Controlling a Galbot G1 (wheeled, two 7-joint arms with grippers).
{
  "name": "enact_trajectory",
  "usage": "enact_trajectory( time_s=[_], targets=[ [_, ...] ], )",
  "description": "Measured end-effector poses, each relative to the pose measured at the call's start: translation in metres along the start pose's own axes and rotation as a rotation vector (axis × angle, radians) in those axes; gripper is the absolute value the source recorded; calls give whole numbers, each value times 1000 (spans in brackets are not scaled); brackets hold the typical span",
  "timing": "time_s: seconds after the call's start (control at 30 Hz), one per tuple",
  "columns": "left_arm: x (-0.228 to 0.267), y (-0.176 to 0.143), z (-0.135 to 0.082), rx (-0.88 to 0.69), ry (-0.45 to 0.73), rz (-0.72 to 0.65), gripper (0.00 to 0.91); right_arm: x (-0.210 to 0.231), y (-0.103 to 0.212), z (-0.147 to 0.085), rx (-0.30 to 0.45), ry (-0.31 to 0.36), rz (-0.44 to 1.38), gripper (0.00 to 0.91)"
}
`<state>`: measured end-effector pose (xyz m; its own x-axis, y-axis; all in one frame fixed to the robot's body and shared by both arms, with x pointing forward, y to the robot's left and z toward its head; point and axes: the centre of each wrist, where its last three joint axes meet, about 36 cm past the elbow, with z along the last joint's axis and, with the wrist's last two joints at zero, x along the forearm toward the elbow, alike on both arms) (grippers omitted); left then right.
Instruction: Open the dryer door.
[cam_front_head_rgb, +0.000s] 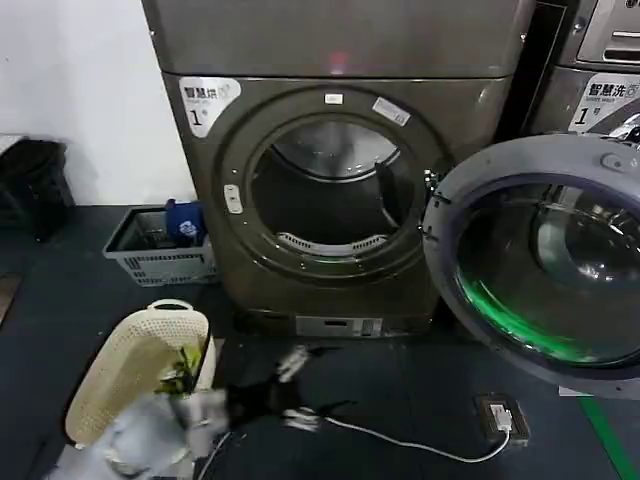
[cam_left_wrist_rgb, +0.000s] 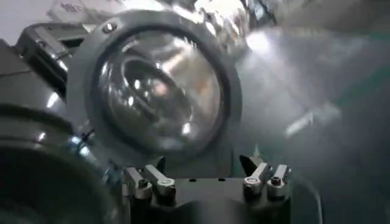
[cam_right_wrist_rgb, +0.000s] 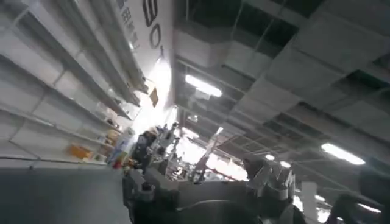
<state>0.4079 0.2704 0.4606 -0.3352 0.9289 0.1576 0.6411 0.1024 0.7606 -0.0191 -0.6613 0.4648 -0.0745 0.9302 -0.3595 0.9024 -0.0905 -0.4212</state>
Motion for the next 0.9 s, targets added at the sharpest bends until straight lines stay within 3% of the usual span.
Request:
enact_trajectory(
  time_s=[0.2,0.47,0.63,0.9],
  targets=[
    [53,22,19,-372,125,117,907,3,3,-1,-34,-8,1,907],
    [111,48,25,-800,321,521,907,5,6,4,-68,17,8,907],
    [125,54,29,-962,472,754,907,5,9,8,-89,24,3,907],
    [134,52,33,-1077,550,977,907,9,12,12,-105,35,-4,907]
  ],
)
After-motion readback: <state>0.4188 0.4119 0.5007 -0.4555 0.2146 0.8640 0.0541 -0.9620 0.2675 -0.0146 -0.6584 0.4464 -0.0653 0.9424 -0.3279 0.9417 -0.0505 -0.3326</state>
